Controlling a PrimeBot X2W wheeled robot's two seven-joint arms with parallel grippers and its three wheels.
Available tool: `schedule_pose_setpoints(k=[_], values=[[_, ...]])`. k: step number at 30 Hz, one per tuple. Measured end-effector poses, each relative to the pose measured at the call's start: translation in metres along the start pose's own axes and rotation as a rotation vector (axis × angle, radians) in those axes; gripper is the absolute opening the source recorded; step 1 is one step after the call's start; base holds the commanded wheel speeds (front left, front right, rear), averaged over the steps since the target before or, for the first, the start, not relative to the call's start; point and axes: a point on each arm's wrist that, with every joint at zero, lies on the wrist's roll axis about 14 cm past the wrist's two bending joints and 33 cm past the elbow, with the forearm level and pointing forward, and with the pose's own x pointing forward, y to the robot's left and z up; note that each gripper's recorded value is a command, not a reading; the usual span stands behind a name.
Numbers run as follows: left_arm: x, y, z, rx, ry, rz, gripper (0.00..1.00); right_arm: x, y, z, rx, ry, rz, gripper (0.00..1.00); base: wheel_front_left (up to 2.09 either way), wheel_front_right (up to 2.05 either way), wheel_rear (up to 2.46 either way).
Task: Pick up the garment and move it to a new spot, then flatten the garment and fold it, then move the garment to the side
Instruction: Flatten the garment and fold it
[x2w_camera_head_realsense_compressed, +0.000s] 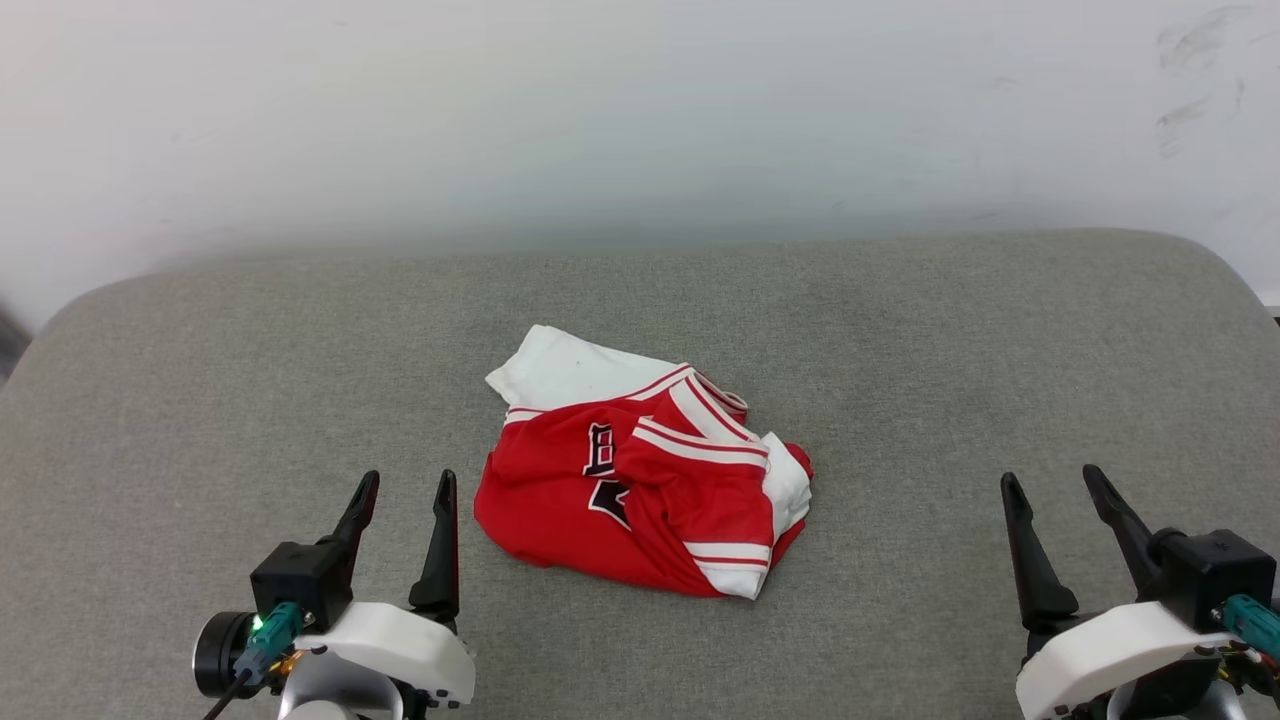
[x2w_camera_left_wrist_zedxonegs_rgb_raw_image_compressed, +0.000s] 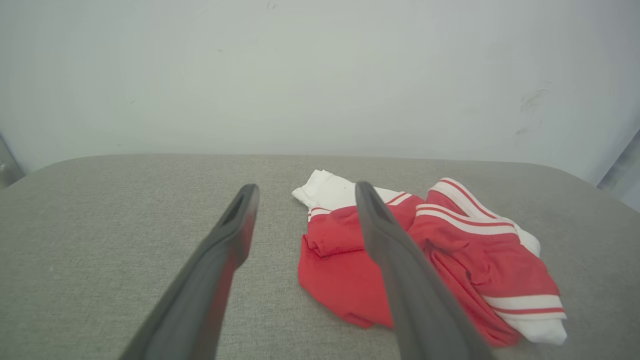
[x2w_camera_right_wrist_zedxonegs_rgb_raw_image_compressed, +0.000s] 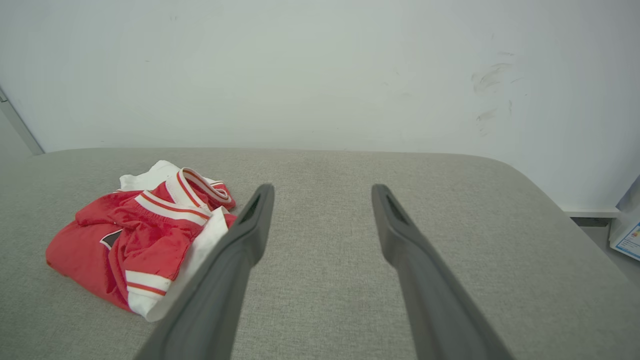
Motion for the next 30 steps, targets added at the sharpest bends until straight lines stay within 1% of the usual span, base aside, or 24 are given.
schedule_pose_setpoints(k=[7,10,11,12,16,21,26,30], values=[[0.0,-0.003,0.002,-0.012,-0.003,-0.007,1.0,0.001,-0.001,0.0,0.0,0.004,-0.004,1.0,0.0,0.0,0.0],[0.0,-0.003,0.004,-0.019,-0.011,-0.001,1.0,0.003,-0.007,0.0,0.021,0.013,-0.019,1.0,0.0,0.0,0.0],[-0.001,-0.003,0.005,-0.023,-0.016,0.001,1.0,0.005,-0.006,-0.004,0.044,0.039,-0.014,1.0,0.0,0.0,0.0],[-0.001,-0.002,0.006,-0.029,-0.021,0.006,1.0,0.008,-0.003,-0.009,0.079,0.072,-0.002,1.0,0.0,0.0,0.0],[0.0,-0.001,0.012,-0.031,-0.043,0.011,1.0,0.026,0.014,-0.022,0.095,0.228,0.057,1.0,0.0,0.0,0.0],[0.008,0.0,0.016,-0.024,-0.062,0.001,1.0,0.044,0.042,-0.048,0.065,0.494,0.183,1.0,0.0,0.0,0.0],[0.013,0.01,0.014,-0.027,-0.064,0.031,1.0,0.045,0.089,-0.078,0.043,0.718,0.352,1.0,0.0,0.0,0.0],[0.015,0.019,0.006,-0.037,-0.047,0.064,1.0,0.038,0.119,-0.107,0.019,0.846,0.457,1.0,0.0,0.0,0.0]])
